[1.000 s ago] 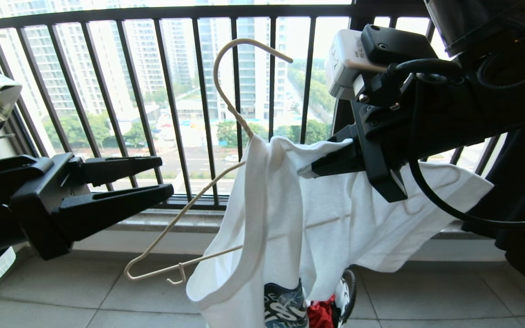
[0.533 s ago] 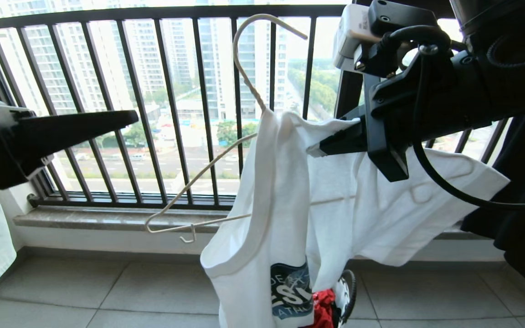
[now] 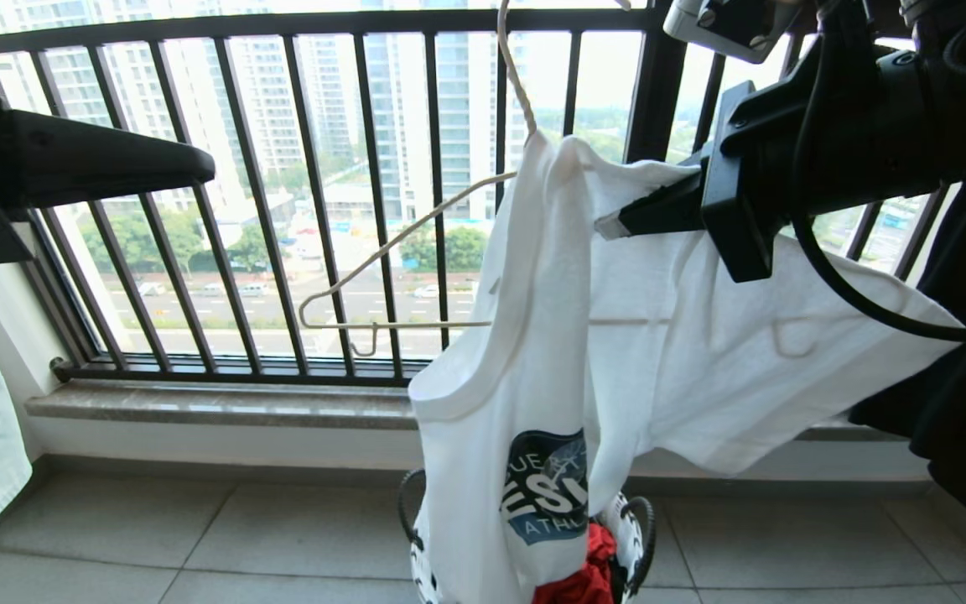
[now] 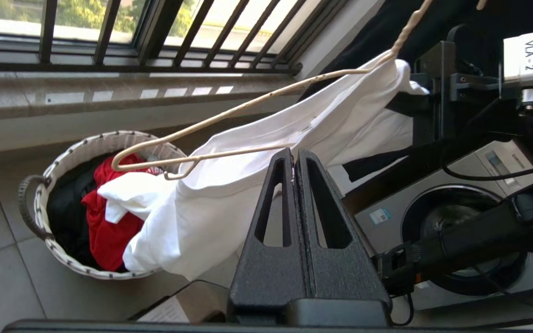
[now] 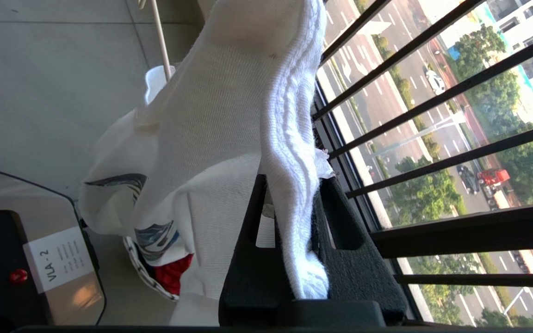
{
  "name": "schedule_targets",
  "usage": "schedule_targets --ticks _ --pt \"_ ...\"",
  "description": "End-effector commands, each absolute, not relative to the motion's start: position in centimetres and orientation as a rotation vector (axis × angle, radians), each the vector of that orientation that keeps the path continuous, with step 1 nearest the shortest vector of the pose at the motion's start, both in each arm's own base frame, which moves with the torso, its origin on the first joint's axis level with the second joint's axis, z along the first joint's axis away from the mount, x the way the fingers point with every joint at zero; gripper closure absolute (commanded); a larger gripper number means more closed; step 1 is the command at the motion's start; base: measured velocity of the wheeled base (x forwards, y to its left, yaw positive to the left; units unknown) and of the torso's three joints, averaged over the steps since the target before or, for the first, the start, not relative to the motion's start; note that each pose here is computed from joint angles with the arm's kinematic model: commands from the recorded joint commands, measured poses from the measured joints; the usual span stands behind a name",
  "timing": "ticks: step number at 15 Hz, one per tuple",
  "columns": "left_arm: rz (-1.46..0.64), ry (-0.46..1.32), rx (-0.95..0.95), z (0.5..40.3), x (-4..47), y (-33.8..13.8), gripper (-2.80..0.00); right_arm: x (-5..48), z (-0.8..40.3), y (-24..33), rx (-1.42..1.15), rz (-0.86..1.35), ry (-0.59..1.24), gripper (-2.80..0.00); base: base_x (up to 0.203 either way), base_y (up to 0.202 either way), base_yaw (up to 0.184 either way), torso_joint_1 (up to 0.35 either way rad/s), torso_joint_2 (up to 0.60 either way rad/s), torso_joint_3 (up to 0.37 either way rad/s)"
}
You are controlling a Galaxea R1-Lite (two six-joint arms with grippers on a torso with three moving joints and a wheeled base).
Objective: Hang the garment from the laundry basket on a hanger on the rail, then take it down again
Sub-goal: Hang the clothes on the clothes rack
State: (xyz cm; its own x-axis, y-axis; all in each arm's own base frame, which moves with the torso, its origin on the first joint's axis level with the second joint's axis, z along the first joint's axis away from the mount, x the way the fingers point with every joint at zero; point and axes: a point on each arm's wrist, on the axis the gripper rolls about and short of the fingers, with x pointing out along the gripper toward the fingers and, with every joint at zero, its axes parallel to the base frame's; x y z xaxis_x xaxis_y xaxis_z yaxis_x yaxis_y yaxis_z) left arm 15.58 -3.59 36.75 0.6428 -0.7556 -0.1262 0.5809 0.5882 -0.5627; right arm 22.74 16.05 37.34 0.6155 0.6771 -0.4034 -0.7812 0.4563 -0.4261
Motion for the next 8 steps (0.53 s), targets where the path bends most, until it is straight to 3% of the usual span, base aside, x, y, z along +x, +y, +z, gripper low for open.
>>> schedule_targets --ticks 1,8 --pt "-0.778 0.498 -0.548 35.7 18.4 -4.1 0.00 22.8 37.5 15.6 -0.629 0.877 0.187 0.00 0.000 0.000 0.000 0.000 0.00 0.000" --pt "-0.815 0.672 -0.563 32.7 21.5 -7.4 0.00 26.2 37.0 16.3 -0.562 0.749 0.138 0.00 0.000 0.000 0.000 0.000 0.00 0.000"
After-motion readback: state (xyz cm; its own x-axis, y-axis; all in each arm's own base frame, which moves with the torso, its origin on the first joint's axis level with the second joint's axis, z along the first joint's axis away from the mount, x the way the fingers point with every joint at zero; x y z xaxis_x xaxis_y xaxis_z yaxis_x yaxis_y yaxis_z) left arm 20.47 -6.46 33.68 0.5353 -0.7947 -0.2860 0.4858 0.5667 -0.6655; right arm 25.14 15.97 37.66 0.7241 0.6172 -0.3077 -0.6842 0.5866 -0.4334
